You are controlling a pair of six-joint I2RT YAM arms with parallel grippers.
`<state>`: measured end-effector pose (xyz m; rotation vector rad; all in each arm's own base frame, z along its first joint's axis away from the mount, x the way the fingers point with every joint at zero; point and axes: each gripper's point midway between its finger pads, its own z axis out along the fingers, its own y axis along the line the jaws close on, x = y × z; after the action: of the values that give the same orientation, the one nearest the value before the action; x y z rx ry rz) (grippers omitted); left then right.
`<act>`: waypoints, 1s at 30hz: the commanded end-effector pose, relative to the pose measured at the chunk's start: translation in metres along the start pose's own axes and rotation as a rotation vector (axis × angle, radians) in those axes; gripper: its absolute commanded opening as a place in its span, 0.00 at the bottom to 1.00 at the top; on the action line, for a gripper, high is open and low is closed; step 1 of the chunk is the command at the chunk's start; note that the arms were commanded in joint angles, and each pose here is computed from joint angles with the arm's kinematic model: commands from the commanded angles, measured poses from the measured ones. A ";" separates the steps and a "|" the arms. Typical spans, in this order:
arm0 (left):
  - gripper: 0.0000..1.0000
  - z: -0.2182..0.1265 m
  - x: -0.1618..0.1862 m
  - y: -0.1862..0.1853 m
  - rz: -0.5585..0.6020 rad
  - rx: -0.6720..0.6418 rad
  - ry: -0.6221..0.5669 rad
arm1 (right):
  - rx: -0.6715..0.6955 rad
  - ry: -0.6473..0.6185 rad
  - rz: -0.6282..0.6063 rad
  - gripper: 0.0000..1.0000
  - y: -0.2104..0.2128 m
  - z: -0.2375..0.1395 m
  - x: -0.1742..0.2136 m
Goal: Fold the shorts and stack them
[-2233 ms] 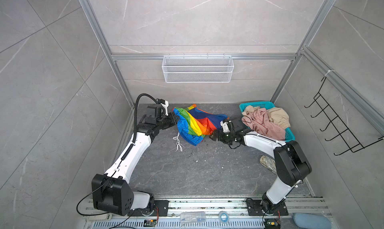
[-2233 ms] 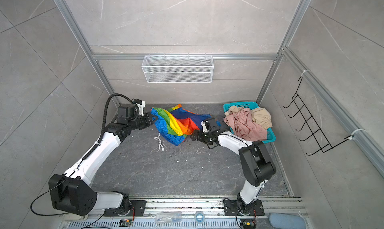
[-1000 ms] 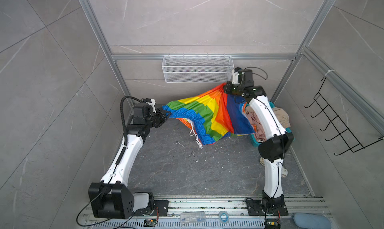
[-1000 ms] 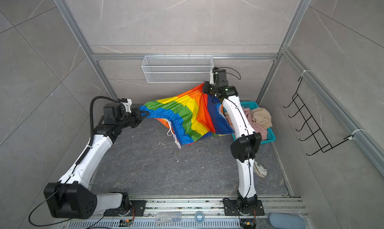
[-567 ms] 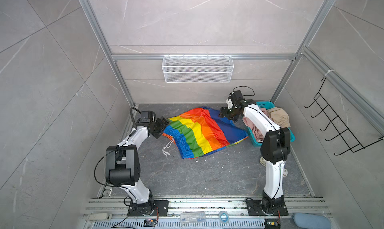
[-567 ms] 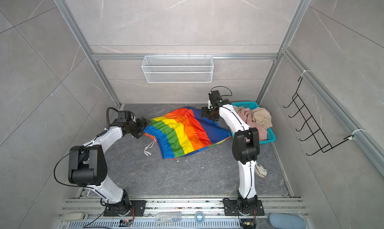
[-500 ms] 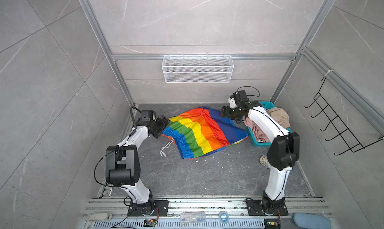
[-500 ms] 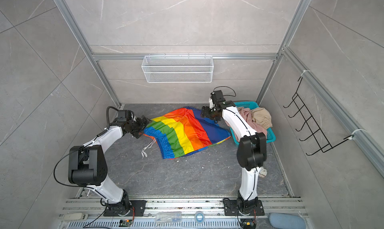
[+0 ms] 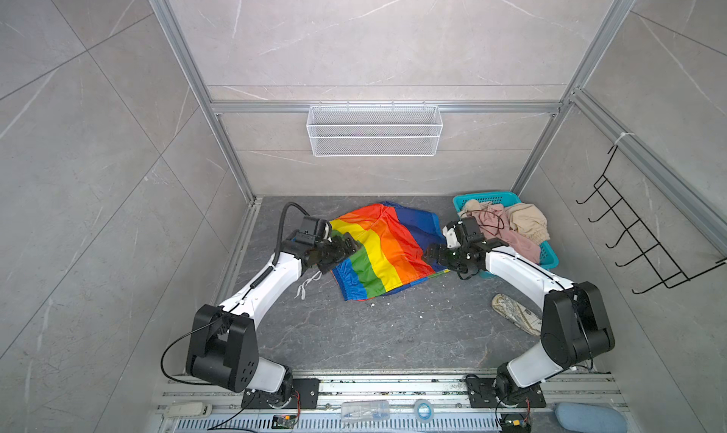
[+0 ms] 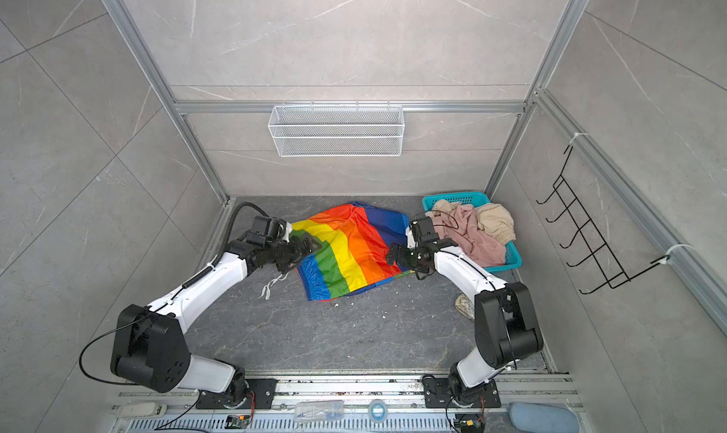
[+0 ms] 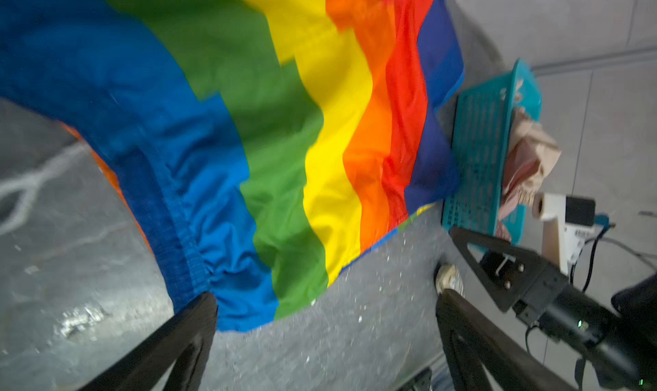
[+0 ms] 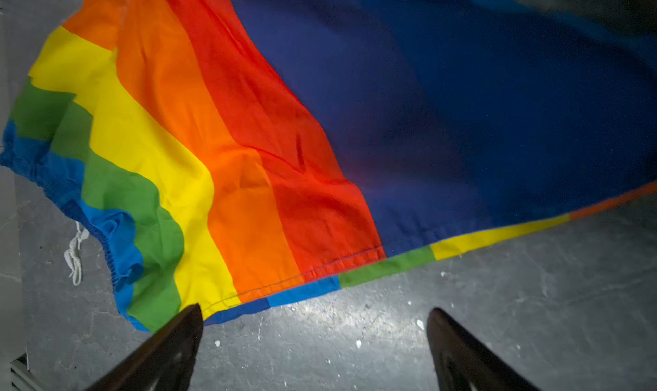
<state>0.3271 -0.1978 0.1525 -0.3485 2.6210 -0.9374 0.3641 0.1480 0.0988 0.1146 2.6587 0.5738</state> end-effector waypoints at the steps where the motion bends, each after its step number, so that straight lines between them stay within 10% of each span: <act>1: 0.97 0.002 0.029 0.017 -0.033 -0.041 0.062 | -0.046 -0.034 0.012 0.99 0.005 0.004 -0.001; 20: 0.95 0.041 0.058 0.047 -0.574 0.190 -0.023 | -0.047 -0.031 0.055 0.99 -0.008 0.015 0.016; 30: 0.79 0.059 0.071 0.076 -0.667 0.104 -0.030 | -0.029 -0.052 0.056 0.99 -0.017 0.011 0.016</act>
<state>0.2722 -0.2005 0.0481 -1.1804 2.4824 -1.2365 0.3523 0.1434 0.0696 0.1781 2.6361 0.6196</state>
